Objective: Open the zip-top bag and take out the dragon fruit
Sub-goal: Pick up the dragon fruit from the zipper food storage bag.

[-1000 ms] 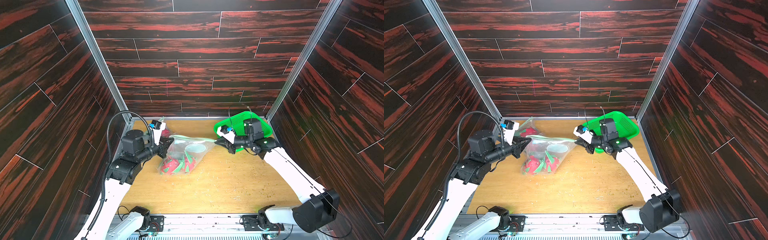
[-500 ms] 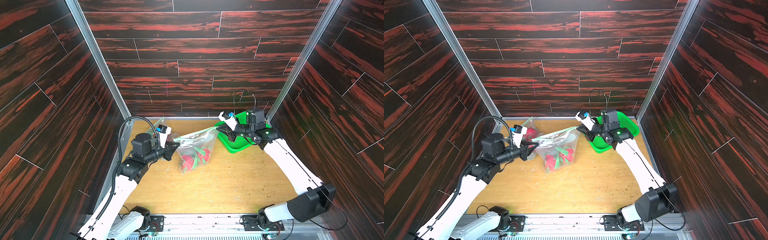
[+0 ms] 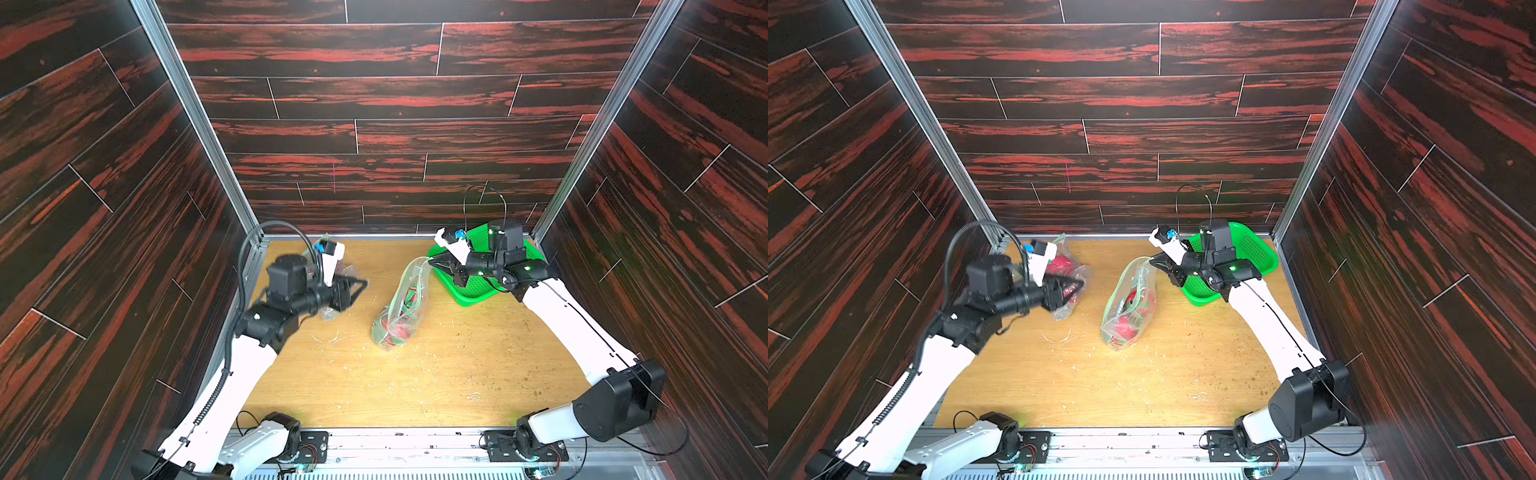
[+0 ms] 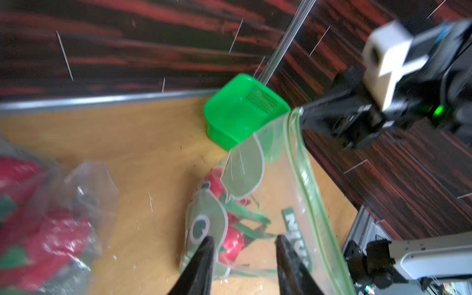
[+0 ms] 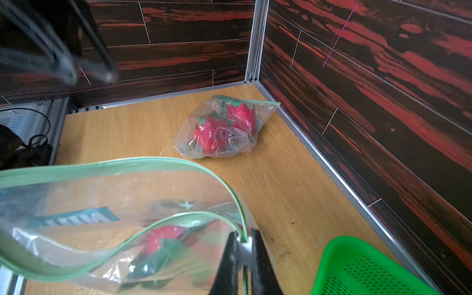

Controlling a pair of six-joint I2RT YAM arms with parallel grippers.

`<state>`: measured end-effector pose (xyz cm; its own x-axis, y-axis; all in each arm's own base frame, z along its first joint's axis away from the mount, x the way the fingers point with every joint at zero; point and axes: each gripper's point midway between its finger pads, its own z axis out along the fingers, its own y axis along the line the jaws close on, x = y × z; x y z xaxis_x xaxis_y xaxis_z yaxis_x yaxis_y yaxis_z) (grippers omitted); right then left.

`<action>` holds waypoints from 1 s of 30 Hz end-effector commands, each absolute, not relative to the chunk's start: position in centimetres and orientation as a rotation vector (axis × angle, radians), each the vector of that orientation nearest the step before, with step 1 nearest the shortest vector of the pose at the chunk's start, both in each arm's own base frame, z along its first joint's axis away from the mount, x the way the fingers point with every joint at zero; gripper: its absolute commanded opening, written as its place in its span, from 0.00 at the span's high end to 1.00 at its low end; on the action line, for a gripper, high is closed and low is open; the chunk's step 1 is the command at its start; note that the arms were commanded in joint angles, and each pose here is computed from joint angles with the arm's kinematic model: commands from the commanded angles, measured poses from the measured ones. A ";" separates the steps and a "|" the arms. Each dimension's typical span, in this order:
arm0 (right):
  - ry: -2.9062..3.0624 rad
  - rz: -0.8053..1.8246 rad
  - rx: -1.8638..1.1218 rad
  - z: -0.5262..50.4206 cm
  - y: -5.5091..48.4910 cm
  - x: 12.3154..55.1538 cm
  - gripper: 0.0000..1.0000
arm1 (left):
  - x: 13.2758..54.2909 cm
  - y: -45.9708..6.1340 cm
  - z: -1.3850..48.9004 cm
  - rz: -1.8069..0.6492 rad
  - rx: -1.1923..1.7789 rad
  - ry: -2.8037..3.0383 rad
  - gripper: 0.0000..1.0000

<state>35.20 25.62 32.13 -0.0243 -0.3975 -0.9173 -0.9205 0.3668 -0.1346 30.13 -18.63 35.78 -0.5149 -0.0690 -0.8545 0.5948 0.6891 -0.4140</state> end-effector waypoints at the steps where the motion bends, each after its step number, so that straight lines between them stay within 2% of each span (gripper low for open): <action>1: 1.497 0.661 -1.216 34.8 26.1 34.5 1.00 | 31.2 -18.6 37.2 -0.872 0.346 1.988 0.56; 8: 1.484 0.666 -1.218 35.2 26.0 34.0 1.00 | 32.2 -22.6 36.1 -0.855 0.395 2.162 0.41; 14: 1.498 0.666 -1.220 34.8 26.0 34.1 0.99 | 31.7 -26.2 34.3 -0.918 0.496 2.235 0.34; 23: 1.504 0.660 -1.219 34.7 25.9 34.1 0.98 | 31.6 -28.5 31.4 -0.919 0.576 2.311 0.37; 28: 1.504 0.660 -1.219 34.7 25.9 34.0 0.98 | 32.2 -28.5 30.4 -0.887 0.570 2.334 0.46; 30: 1.507 0.659 -1.220 34.6 25.8 33.9 0.97 | 32.3 -28.6 30.5 -0.892 0.565 2.328 0.58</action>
<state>34.94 25.86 32.72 -0.0016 -0.3813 -0.9245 -0.9258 0.3500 -0.1427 32.31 -28.75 29.76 -0.7505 0.1780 -0.6365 0.5589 0.6849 -0.4675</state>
